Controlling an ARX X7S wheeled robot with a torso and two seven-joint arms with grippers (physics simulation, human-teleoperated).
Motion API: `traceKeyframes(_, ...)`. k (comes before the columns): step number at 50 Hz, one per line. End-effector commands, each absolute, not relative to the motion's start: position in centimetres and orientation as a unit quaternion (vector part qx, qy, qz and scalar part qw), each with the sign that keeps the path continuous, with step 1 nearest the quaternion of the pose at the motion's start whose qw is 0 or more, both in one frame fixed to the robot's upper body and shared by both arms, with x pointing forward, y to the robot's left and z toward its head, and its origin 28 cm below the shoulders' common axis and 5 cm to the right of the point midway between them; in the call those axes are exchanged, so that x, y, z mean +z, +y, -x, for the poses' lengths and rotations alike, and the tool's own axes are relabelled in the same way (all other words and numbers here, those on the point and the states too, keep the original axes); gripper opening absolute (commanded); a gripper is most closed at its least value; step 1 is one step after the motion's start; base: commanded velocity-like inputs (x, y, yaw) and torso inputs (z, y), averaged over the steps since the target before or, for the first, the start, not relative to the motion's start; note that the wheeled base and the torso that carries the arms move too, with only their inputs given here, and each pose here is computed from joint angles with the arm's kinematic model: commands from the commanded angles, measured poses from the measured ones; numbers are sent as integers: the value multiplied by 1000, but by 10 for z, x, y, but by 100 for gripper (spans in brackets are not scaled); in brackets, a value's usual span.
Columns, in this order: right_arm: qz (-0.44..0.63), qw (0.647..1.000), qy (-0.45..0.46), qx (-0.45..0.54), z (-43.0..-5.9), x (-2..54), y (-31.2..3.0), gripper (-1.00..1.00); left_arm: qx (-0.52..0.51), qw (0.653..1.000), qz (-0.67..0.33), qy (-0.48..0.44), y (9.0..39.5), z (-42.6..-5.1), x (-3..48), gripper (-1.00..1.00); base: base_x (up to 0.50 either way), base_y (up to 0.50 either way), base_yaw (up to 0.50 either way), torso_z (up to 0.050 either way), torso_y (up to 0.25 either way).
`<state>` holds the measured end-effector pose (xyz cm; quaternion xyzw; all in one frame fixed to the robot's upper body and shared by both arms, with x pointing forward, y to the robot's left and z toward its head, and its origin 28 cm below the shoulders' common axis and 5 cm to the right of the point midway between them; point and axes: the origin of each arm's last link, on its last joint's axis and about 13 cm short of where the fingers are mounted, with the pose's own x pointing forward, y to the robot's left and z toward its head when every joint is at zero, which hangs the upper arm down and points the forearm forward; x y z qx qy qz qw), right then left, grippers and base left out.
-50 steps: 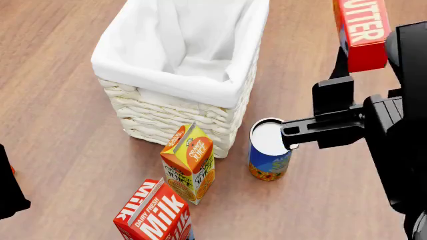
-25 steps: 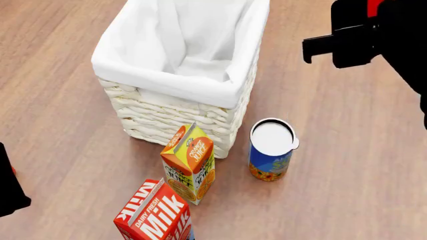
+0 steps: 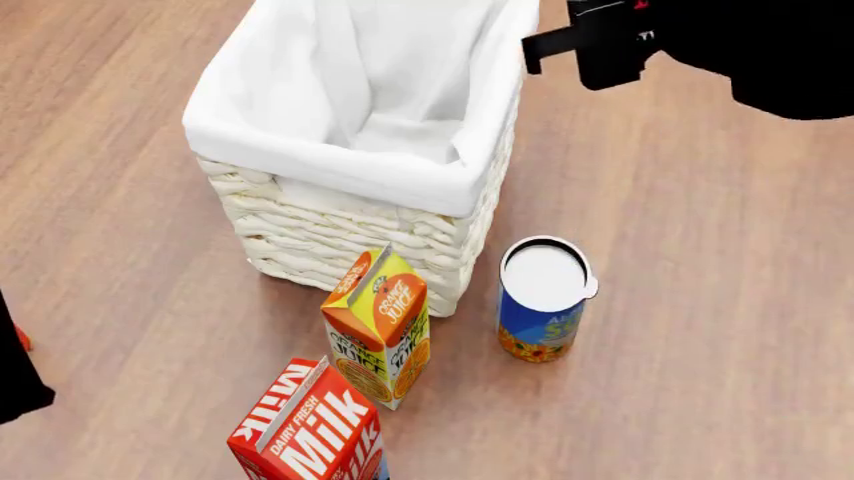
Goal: Pick up the butter and put it in the basket.
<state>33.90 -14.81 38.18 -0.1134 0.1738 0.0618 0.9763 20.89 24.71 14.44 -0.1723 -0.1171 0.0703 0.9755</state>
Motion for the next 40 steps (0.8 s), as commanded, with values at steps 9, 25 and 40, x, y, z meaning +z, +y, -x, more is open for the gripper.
traceKeyframes(9, 163, 964, 182, 107, -378, 405, -120, -100, 74, 974, 177, -117, 248, -211, 147, 100, 0, 0, 0, 1, 1)
traceKeyframes(25, 167, 957, 179, 159, -399, 395, -97, -100, 77, 973, 187, -115, 250, -201, 153, 100, 0, 0, 0, 1, 1)
traceKeyframes(40, 157, 953, 165, 199, -405, 384, -89, -100, 71, 973, 191, -108, 246, -184, 156, 100, 0, 0, 0, 0, 1)
